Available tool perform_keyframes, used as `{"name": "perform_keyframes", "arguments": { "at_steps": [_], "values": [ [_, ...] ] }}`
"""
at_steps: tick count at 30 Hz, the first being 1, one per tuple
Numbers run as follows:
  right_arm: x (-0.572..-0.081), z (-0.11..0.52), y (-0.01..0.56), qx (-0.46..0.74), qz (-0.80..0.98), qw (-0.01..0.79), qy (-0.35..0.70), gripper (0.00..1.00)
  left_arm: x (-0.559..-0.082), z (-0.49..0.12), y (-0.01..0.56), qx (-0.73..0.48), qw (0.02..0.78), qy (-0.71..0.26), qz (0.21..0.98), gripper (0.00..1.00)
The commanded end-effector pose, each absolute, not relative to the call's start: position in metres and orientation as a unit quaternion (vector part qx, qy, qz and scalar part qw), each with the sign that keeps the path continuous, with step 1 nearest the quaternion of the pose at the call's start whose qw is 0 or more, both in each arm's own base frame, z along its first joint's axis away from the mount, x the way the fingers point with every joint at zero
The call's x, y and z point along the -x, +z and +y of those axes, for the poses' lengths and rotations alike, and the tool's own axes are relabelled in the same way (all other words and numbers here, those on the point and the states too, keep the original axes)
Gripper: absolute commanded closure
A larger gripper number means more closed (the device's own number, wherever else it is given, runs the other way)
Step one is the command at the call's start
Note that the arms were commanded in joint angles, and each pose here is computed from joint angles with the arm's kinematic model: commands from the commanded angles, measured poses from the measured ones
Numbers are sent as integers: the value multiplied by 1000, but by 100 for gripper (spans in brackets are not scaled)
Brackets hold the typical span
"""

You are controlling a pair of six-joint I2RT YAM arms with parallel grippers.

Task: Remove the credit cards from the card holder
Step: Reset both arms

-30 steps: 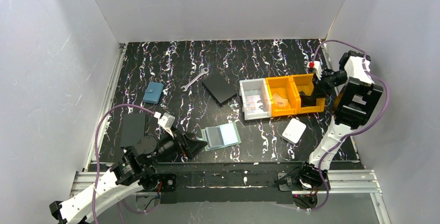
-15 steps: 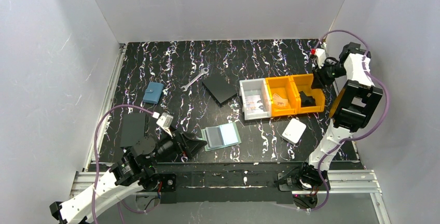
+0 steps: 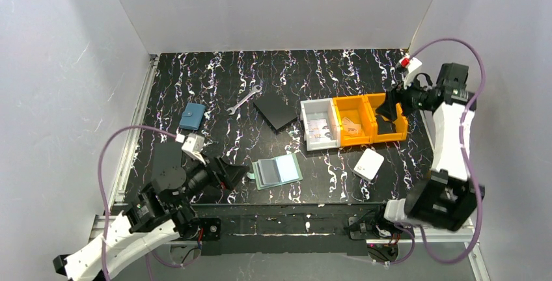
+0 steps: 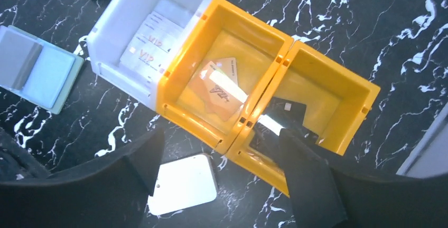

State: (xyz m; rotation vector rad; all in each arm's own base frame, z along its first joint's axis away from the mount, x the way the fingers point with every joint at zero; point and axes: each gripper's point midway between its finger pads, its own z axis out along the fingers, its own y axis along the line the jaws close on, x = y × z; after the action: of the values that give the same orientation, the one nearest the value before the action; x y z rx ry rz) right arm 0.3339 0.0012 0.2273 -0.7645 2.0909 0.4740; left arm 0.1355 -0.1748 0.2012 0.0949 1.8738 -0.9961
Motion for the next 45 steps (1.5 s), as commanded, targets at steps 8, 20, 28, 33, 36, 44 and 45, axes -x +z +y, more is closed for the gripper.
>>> {"name": "perform_keyframes", "arguments": {
  "at_steps": [8, 20, 28, 33, 36, 44, 45],
  "values": [
    [-323, 28, 280, 212, 787, 535, 224, 2, -181, -161, 231, -83, 473, -275, 833, 2],
    [-310, 35, 275, 148, 797, 529, 252, 2, -229, -131, 212, 20, 423, -333, 843, 2],
    [-306, 29, 282, 101, 808, 529, 239, 2, -218, -130, 203, 100, 336, -334, 875, 2],
    [-312, 24, 301, 58, 800, 551, 233, 2, -212, -122, 216, 148, 327, -318, 878, 2],
    [-314, 26, 313, 56, 798, 549, 244, 2, -209, -112, 230, 179, 339, -301, 873, 2],
    [-323, 20, 351, 40, 802, 546, 240, 2, -210, -100, 286, 173, 394, -284, 857, 2],
    [-325, 13, 363, 26, 803, 553, 221, 2, -210, -105, 305, 135, 409, -292, 854, 2]
  ]
}}
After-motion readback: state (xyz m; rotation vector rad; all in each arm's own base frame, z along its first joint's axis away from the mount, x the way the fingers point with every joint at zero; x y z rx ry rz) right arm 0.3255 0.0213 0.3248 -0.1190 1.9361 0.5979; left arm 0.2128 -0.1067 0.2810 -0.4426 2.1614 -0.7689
